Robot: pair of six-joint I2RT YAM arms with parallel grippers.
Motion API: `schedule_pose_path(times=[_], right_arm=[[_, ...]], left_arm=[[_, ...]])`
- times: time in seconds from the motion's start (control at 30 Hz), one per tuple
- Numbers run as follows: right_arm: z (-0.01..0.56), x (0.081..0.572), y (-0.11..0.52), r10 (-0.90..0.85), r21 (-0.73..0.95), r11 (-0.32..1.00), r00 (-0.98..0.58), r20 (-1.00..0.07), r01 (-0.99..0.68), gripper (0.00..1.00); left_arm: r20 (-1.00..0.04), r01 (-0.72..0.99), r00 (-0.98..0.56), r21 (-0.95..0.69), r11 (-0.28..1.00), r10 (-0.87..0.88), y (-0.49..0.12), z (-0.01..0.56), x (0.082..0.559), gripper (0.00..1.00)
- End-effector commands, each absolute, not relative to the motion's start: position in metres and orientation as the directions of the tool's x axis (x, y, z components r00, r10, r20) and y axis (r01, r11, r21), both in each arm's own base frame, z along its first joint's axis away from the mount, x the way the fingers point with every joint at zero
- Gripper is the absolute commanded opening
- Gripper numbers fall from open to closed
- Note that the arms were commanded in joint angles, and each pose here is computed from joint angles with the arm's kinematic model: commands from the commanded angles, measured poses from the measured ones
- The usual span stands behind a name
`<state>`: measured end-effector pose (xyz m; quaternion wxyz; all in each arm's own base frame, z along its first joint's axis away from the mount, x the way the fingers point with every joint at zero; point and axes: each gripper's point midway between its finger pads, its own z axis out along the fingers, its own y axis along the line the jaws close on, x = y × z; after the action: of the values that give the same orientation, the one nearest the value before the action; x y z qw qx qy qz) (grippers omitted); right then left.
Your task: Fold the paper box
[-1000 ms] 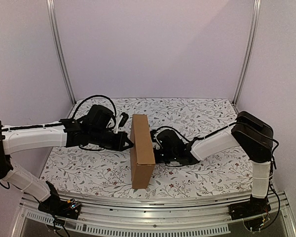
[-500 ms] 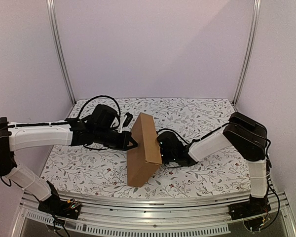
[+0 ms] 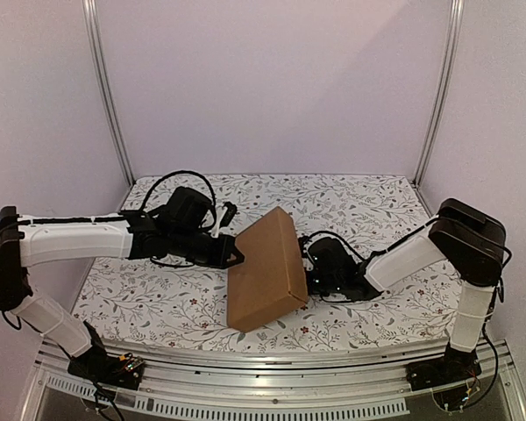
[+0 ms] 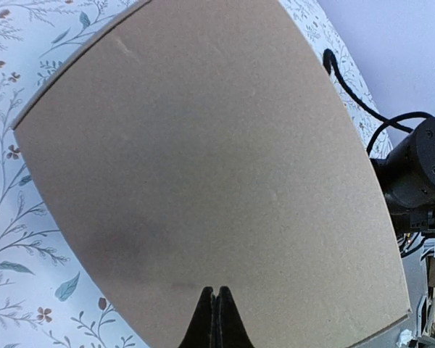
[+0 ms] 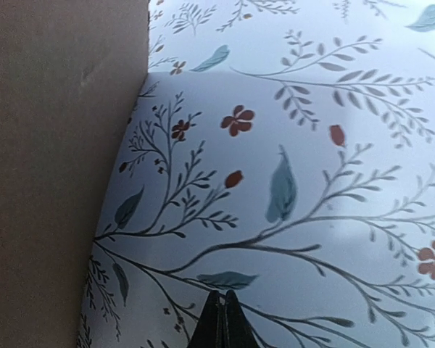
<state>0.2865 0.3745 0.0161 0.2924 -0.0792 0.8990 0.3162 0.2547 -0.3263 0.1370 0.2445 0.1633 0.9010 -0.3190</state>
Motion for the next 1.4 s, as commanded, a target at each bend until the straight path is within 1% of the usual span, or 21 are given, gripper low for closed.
schedule_pose_path(times=[0.0,0.27,0.53,0.57,0.7,0.73,0.77,0.8,0.83,0.87,0.93,0.97,1.0,1.03,1.17,1.37], right_arm=[[0.014,0.286,0.342,0.025,0.444,0.842,-0.802,-0.597,-0.305,0.00],[0.020,0.276,0.299,-0.027,0.315,0.905,-0.778,-0.628,-0.286,0.00],[0.058,0.271,0.264,-0.082,0.196,0.938,-0.733,-0.675,-0.285,0.00],[0.065,0.270,0.260,-0.087,0.184,0.941,-0.727,-0.681,-0.285,0.02],[0.092,0.268,0.251,-0.113,0.147,0.941,-0.694,-0.711,-0.304,0.21],[0.097,0.268,0.250,-0.120,0.144,0.939,-0.689,-0.714,-0.313,0.28],[0.103,0.267,0.252,-0.128,0.147,0.933,-0.683,-0.719,-0.330,0.30],[0.107,0.266,0.254,-0.136,0.149,0.928,-0.682,-0.718,-0.342,0.30],[0.110,0.265,0.256,-0.148,0.150,0.921,-0.681,-0.717,-0.359,0.26],[0.111,0.263,0.259,-0.158,0.157,0.914,-0.685,-0.711,-0.374,0.19],[0.110,0.260,0.265,-0.164,0.180,0.902,-0.697,-0.699,-0.393,0.02],[0.110,0.259,0.268,-0.163,0.193,0.897,-0.702,-0.693,-0.398,0.00],[0.106,0.257,0.270,-0.162,0.203,0.894,-0.712,-0.683,-0.399,0.00],[0.103,0.256,0.271,-0.160,0.213,0.892,-0.721,-0.674,-0.398,0.00],[0.088,0.246,0.281,-0.157,0.264,0.878,-0.761,-0.630,-0.400,0.00],[0.068,0.220,0.304,-0.183,0.307,0.852,-0.791,-0.584,-0.424,0.00]], left_arm=[[-0.561,0.448,-0.813,-0.433,0.782,0.154,-0.318,0.138,0.259,0.00],[-0.583,0.419,-0.798,-0.355,0.836,0.152,-0.296,0.137,0.264,0.00],[-0.586,0.386,-0.795,-0.287,0.877,0.158,-0.278,0.131,0.267,0.00],[-0.588,0.377,-0.794,-0.278,0.883,0.154,-0.275,0.131,0.269,0.00],[-0.595,0.337,-0.793,-0.253,0.907,0.128,-0.261,0.128,0.272,0.00],[-0.595,0.324,-0.795,-0.253,0.912,0.118,-0.258,0.128,0.273,0.04],[-0.594,0.311,-0.797,-0.250,0.917,0.108,-0.254,0.126,0.274,0.10],[-0.591,0.298,-0.800,-0.251,0.921,0.098,-0.252,0.124,0.274,0.12],[-0.588,0.287,-0.804,-0.252,0.924,0.089,-0.250,0.121,0.274,0.12],[-0.581,0.273,-0.810,-0.252,0.928,0.081,-0.247,0.117,0.274,0.12],[-0.566,0.247,-0.823,-0.263,0.933,0.059,-0.243,0.110,0.275,0.10],[-0.557,0.237,-0.829,-0.270,0.933,0.050,-0.242,0.106,0.275,0.07],[-0.547,0.223,-0.836,-0.277,0.935,0.038,-0.240,0.102,0.275,0.02],[-0.539,0.214,-0.842,-0.284,0.935,0.029,-0.238,0.098,0.275,0.00],[-0.506,0.174,-0.863,-0.319,0.931,-0.012,-0.232,0.084,0.275,0.00],[-0.468,0.135,-0.883,-0.322,0.937,-0.033,-0.223,0.068,0.272,0.00]])
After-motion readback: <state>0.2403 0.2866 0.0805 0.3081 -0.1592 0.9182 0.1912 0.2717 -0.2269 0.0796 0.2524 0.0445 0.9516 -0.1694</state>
